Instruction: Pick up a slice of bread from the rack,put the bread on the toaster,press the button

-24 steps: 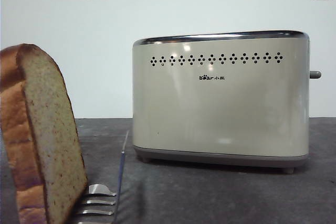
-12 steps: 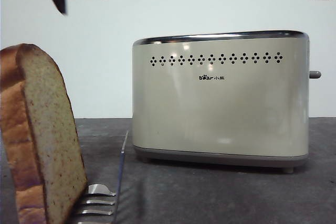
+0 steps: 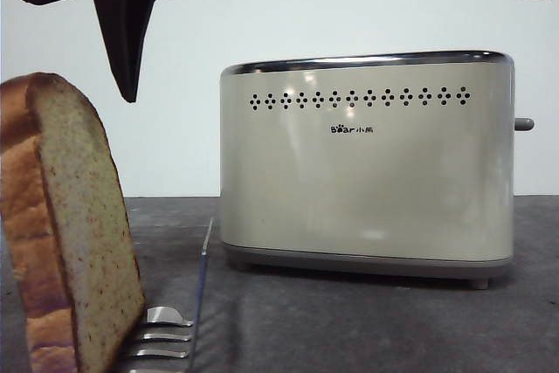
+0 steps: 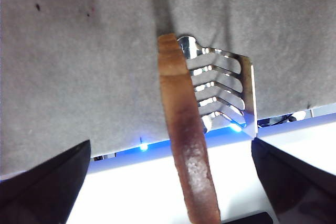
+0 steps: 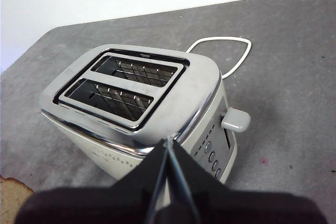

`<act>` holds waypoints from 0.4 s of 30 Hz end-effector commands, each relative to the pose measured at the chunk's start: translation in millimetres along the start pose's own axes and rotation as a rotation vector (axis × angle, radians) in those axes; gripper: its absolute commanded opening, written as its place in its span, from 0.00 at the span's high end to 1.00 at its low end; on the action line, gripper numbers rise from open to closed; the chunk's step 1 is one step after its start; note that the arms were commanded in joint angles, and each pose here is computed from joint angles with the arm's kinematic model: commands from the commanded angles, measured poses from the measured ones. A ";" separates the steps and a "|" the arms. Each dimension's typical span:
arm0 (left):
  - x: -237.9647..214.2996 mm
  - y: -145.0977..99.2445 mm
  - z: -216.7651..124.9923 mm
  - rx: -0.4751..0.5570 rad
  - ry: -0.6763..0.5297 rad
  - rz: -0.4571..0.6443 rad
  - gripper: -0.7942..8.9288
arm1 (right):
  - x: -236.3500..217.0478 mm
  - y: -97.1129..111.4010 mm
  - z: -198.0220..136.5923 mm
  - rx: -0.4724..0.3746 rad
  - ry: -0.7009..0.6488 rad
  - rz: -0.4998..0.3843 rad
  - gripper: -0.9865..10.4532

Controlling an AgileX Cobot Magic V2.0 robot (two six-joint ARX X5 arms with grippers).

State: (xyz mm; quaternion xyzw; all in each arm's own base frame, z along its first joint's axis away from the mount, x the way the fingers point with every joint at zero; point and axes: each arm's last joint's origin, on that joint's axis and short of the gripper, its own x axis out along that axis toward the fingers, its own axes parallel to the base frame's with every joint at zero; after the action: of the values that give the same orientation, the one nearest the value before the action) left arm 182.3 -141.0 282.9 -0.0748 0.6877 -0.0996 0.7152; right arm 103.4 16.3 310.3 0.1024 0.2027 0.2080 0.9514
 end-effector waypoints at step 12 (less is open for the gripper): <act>11.4 -4.8 6.9 0.017 0.061 -0.040 0.57 | -1.6 1.1 1.9 -0.010 -0.011 0.004 0.91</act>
State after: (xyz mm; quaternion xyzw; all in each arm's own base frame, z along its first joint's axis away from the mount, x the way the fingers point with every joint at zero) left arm 187.5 -147.1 276.0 -0.0833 0.7035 -0.1203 0.6954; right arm 103.3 16.3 310.3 0.1025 0.2033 0.2081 0.9513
